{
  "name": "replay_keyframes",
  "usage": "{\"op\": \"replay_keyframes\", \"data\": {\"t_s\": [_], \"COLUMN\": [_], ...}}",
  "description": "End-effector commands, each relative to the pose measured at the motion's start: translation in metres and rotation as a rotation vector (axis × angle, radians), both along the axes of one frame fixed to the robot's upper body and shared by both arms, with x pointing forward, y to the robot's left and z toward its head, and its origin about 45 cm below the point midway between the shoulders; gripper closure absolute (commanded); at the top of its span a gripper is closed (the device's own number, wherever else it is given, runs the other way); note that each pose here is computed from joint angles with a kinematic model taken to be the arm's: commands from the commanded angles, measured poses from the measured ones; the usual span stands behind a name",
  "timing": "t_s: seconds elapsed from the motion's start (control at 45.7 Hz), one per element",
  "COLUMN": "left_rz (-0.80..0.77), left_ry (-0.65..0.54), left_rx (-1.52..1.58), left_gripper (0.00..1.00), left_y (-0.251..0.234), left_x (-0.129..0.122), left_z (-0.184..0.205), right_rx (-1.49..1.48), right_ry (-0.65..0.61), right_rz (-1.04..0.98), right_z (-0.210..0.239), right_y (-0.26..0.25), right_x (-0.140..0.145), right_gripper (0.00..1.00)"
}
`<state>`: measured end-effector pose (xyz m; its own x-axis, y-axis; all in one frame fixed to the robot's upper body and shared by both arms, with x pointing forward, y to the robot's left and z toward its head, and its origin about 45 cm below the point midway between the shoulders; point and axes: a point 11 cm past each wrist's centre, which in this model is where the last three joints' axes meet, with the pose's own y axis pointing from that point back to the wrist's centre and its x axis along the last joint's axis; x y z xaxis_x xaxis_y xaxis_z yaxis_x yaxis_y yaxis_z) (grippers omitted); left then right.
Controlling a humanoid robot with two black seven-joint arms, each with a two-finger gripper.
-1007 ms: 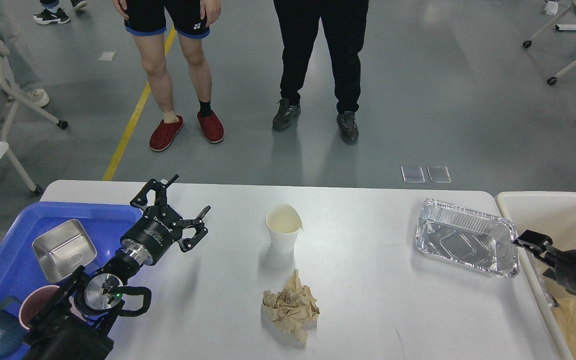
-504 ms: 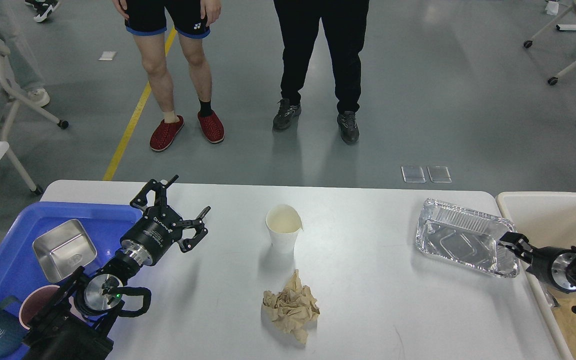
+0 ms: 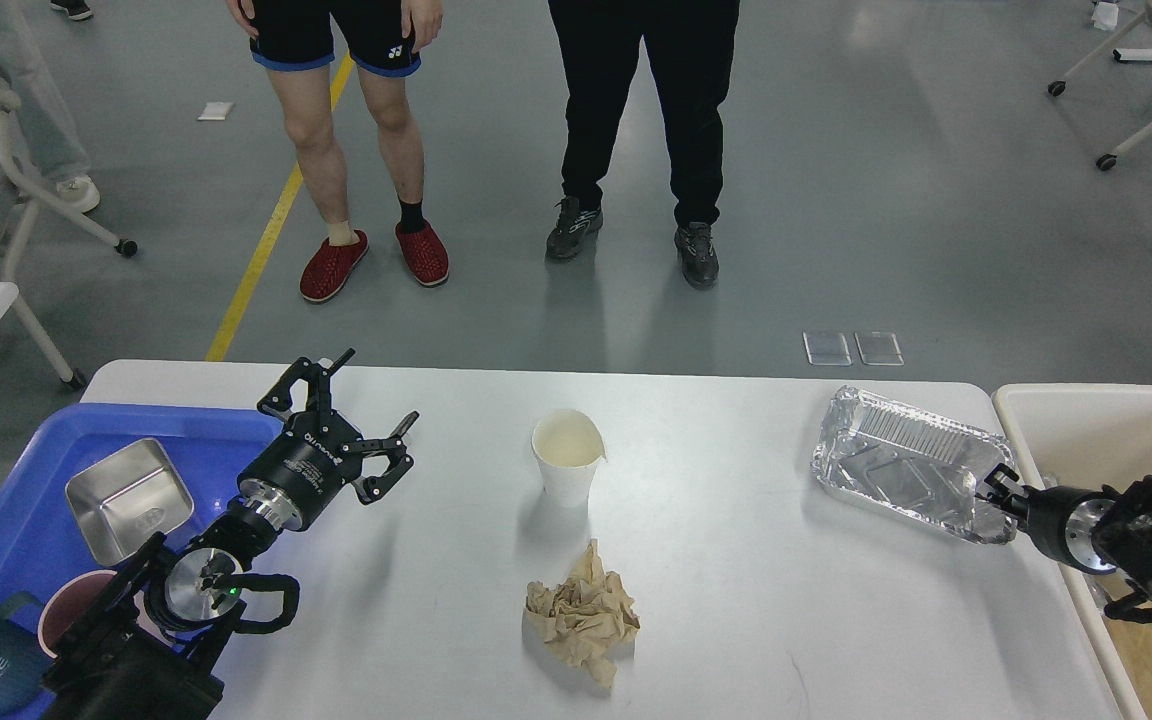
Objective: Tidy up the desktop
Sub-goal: 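Grasp the foil tray edge with the right gripper and lift it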
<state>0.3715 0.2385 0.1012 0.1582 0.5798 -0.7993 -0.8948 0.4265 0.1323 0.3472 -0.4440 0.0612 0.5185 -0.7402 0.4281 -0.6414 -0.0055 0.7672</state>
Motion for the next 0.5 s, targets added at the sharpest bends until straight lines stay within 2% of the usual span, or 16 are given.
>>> {"op": "replay_keyframes", "data": {"t_s": [0.0,0.131,0.482], "left_rz": [0.001,0.001,0.003], "left_ry": [-0.002,-0.001,-0.001], "left_rx": [0.000,0.001,0.004], "left_gripper": [0.03,0.03,0.03], "left_y": [0.001,0.000,0.003], "left_x": [0.000,0.000,0.000], "left_z": [0.001,0.000,0.000], "right_rx": [0.015,0.038,0.072], "right_ry": [-0.019,-0.036,-0.017], "right_rz": [0.013,0.030,0.064], "right_z": [0.001,0.001,-0.002], "right_y": [0.002,0.006,0.017], "right_x": [0.002,0.002,0.000], "right_gripper": [0.88,1.00,1.00]}}
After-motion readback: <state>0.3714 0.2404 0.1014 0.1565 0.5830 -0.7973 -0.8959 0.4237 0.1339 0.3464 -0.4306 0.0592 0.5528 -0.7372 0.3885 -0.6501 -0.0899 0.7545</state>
